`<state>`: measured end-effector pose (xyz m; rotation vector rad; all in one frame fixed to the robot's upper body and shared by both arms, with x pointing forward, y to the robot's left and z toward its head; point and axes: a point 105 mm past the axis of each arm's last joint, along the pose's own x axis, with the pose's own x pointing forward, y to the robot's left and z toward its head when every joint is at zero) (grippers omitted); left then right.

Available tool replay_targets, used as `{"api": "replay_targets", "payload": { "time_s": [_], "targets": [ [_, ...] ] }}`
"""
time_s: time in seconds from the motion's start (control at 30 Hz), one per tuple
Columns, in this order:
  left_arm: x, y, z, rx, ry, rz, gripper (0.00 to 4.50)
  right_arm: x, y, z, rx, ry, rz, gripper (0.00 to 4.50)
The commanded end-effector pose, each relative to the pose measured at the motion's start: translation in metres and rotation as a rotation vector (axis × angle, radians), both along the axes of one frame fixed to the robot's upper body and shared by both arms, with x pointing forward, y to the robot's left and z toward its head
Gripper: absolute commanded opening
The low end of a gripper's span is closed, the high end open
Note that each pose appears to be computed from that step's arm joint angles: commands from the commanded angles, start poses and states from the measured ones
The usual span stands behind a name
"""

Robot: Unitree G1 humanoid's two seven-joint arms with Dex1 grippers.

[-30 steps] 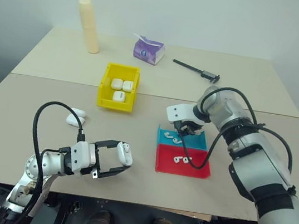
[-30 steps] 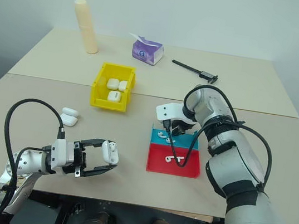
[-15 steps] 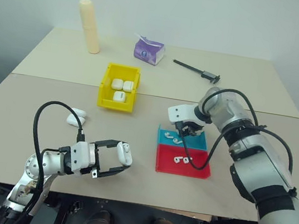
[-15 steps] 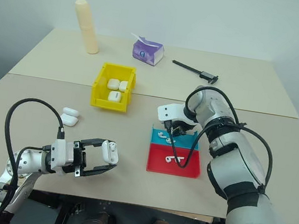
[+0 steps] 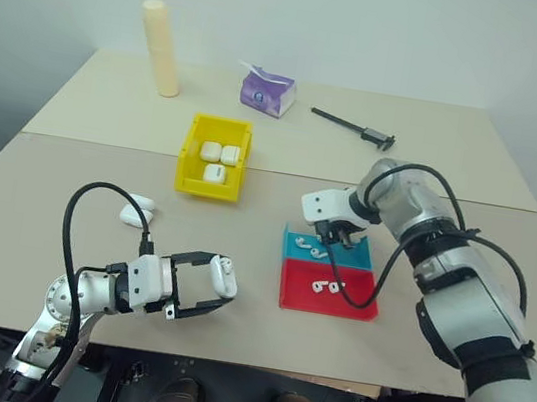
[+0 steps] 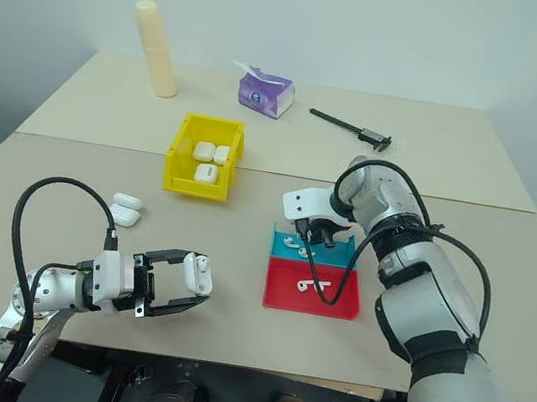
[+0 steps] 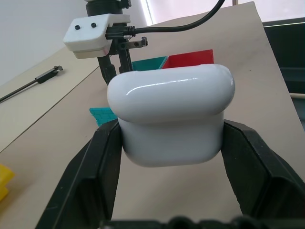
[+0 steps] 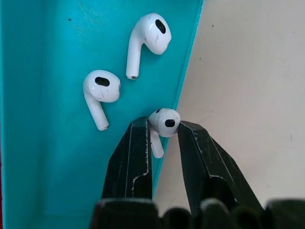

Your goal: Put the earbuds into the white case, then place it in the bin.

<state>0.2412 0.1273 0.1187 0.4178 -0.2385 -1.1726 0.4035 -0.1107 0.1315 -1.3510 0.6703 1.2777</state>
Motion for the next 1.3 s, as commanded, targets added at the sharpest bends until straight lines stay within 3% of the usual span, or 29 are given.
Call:
{"api": "replay_targets", "payload": {
  "time_s": [0.03, 0.5, 0.67, 0.83, 1.0, 1.17, 1.3],
  "targets": [
    [0.000, -0.002, 0.008, -0.008, -0.042, -0.016, 2.86, -0.002, -0.006, 0.000, 0.016, 0.005, -0.021, 0.65],
    [0.012, -0.006, 0.019, -0.034, -0.074, -0.042, 2.86, -0.021, -0.018, 0.068, 0.323, -0.101, -0.115, 0.65],
    [0.022, -0.018, 0.047, -0.173, -0.107, -0.058, 2.86, -0.059, -0.016, 0.140, 0.757, -0.124, -0.101, 0.65],
    [0.018, -0.040, 0.082, -0.348, -0.072, -0.156, 2.86, -0.113, -0.025, 0.184, 1.125, -0.118, -0.054, 0.65],
    [0.014, -0.052, 0.098, -0.395, -0.052, -0.259, 2.86, -0.159, -0.026, 0.190, 1.426, 0.011, 0.006, 0.65],
    [0.011, -0.060, 0.102, -0.388, -0.047, -0.337, 2.86, -0.191, -0.006, 0.168, 1.454, 0.046, 0.102, 0.65],
    [0.006, -0.065, 0.104, -0.388, -0.050, -0.391, 2.86, -0.194, 0.009, 0.159, 1.481, 0.087, 0.096, 0.65]
  ]
}}
